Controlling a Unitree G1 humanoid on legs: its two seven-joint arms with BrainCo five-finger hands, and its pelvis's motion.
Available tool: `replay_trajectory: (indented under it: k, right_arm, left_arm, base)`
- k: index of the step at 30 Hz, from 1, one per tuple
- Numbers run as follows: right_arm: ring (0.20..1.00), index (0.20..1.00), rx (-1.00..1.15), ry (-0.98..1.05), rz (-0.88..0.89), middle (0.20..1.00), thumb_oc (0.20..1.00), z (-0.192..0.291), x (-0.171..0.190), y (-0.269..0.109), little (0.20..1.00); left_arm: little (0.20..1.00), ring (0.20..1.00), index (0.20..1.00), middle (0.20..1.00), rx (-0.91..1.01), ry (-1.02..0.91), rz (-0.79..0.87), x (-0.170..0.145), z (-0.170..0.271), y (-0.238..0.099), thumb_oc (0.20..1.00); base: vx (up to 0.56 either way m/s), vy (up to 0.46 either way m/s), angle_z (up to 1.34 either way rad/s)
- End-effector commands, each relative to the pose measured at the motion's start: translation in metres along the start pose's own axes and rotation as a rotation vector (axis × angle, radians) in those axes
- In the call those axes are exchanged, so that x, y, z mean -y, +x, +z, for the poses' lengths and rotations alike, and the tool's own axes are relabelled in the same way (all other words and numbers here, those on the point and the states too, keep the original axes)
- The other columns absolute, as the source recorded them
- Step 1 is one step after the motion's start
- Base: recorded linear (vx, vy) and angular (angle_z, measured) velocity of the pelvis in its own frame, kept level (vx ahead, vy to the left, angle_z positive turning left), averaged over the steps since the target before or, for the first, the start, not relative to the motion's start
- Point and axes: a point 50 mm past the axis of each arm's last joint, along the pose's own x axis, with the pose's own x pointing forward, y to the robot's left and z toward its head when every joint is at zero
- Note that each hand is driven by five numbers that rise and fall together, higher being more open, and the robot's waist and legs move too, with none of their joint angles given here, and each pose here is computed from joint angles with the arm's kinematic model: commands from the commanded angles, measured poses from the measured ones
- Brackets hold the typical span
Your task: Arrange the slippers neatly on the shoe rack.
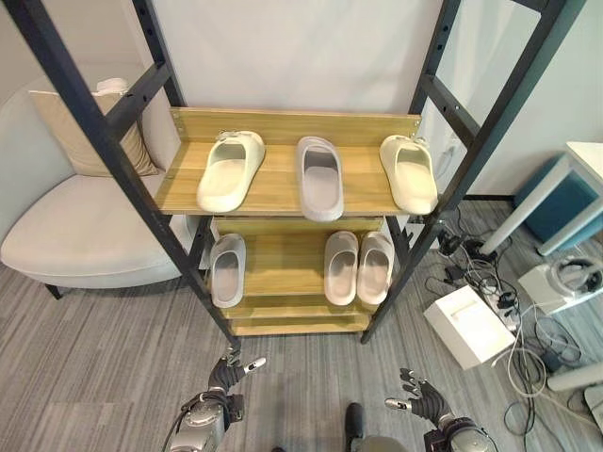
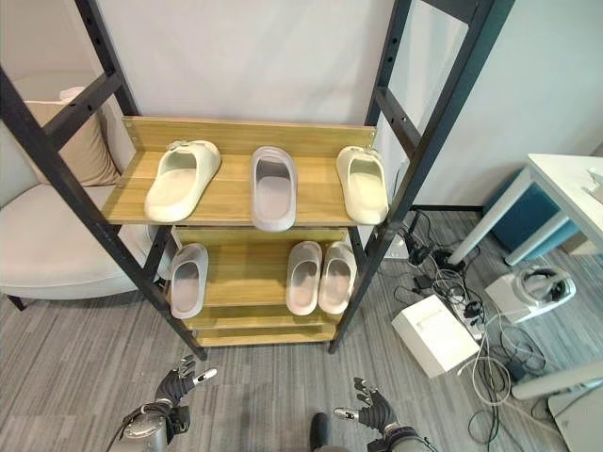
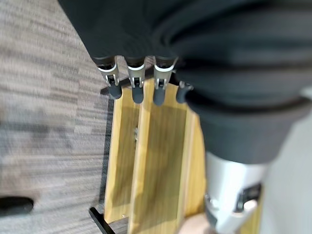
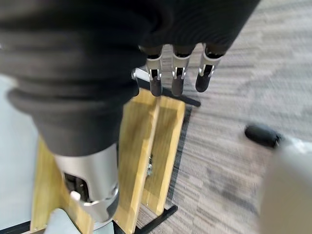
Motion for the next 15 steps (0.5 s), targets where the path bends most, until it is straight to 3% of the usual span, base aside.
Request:
replay_trajectory:
  k: [1, 15]
  right_arm:
    - [1.0, 1.0, 0.103, 0.0, -0.08, 1.0, 1.0, 0.021, 0.027, -0.002, 1.0]
    - [1.0, 1.0, 0.14, -0.019, -0.023, 1.0, 1.0, 0.037, 0.007, 0.012, 1.0]
  left_arm:
    - [1.0, 1.0, 1.0, 1.0, 0.105, -0.006, -0.022, 0.012, 0.031, 0.011, 1.0]
    - [1.0, 1.0, 1.0, 1.0, 0.076, 0.008, 0.031, -0.01, 0.021, 0.007, 1.0]
  base:
    - [0.18, 0.089, 0.29]
    - [0.08, 0.167, -0.18]
